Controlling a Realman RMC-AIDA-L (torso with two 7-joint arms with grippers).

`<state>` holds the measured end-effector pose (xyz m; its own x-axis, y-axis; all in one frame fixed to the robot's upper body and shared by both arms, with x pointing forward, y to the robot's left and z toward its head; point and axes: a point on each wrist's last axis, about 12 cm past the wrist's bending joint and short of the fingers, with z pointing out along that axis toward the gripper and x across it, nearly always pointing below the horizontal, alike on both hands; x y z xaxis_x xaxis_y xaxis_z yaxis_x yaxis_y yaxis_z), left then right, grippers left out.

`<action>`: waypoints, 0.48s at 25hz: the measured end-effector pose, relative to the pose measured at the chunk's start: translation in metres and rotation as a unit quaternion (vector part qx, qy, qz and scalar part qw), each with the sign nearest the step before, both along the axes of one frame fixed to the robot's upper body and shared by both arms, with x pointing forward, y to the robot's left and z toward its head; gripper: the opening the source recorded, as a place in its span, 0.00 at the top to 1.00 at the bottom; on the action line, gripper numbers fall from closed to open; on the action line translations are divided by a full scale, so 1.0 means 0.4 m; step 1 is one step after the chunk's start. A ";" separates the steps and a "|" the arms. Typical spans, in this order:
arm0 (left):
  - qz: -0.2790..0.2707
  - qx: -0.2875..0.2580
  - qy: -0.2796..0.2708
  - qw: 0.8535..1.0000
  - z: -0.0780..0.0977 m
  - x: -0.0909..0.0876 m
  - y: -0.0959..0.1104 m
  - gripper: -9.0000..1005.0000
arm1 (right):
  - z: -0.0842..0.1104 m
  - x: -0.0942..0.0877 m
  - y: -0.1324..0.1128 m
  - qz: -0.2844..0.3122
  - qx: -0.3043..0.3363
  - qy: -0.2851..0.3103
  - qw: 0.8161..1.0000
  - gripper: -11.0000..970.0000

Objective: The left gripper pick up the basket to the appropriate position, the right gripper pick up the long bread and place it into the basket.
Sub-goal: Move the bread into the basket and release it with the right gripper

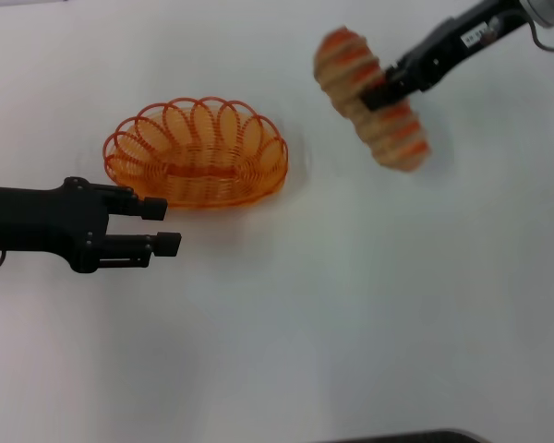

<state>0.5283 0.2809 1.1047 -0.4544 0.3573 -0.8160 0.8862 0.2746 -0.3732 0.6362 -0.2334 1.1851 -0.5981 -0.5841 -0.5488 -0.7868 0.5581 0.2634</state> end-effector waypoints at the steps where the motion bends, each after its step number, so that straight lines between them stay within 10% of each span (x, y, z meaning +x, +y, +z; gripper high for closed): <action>1: -0.001 0.000 0.000 1.000 0.000 0.000 0.000 0.43 | 0.009 0.007 0.009 0.013 0.004 -0.020 1.000 0.52; 12: -0.010 0.002 -0.003 1.000 0.001 0.004 -0.005 0.43 | 0.065 0.060 0.191 0.185 -0.008 -0.204 0.961 0.64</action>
<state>0.5297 0.2787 1.1051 -0.4427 0.3691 -0.8172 0.8934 0.2591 -0.3670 0.6601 -0.1571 1.2110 -0.0845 -0.7257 -0.6828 -0.9681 0.2219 -0.1161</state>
